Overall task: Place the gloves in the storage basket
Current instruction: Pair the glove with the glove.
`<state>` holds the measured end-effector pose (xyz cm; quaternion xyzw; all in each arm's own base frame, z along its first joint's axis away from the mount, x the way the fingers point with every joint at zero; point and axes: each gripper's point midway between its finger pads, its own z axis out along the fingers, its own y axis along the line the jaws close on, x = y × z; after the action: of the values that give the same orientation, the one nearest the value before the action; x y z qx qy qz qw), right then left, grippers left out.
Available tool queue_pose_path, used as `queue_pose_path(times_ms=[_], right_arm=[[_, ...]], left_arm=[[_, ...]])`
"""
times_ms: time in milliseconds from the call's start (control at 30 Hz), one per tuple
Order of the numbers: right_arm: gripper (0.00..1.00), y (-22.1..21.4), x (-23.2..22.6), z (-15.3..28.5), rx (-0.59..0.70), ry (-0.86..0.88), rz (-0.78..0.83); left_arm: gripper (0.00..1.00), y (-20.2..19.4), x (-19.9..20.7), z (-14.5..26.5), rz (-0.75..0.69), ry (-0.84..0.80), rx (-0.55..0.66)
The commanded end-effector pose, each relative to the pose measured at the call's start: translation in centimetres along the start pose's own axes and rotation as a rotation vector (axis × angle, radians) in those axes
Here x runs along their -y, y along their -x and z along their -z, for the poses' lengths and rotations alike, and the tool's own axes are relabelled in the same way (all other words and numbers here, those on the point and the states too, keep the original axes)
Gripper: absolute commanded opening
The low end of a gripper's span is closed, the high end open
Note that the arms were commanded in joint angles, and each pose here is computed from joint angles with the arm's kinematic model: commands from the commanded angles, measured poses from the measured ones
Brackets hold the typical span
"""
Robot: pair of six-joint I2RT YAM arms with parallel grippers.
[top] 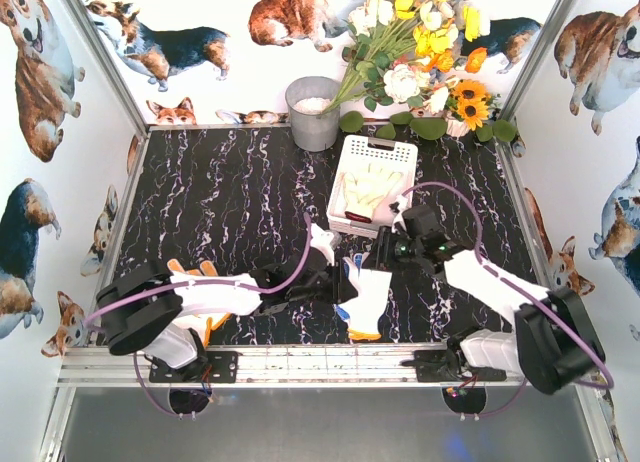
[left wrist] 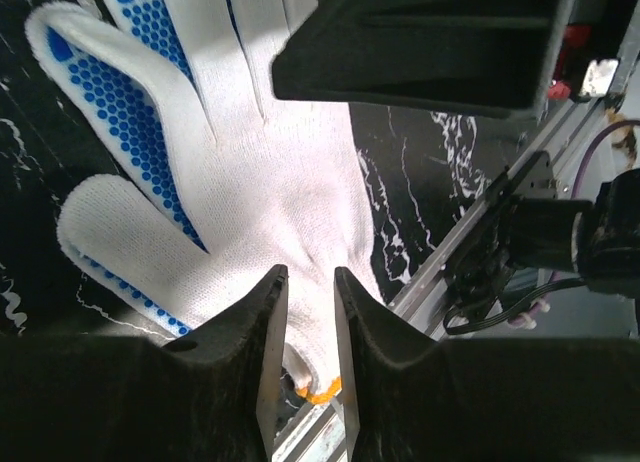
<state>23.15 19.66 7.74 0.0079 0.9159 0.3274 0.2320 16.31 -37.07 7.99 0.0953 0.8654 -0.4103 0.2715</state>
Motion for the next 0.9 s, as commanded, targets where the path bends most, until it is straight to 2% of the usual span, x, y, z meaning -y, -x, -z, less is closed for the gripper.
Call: queue_pose_path(times_ms=[0, 133, 367, 867], right_arm=[[0.27, 2.4, -2.7, -1.0, 0.040, 0.076, 0.053], [0.20, 1.8, -2.8, -2.6, -0.014, 0.063, 0.078], [0.15, 0.7, -3.3, -4.9, -0.074, 0.069, 0.095], [0.14, -0.1, -4.1, -8.4, -0.123, 0.087, 0.109]], left_arm=[[0.18, -0.6, 1.2, -0.6, -0.020, -0.073, -0.025], [0.15, -1.8, 0.1, -0.8, -0.007, -0.052, -0.060], [0.10, -3.1, -1.8, -1.0, 0.002, 0.058, -0.140], [0.08, -4.5, -3.1, -0.1, 0.015, 0.109, -0.206]])
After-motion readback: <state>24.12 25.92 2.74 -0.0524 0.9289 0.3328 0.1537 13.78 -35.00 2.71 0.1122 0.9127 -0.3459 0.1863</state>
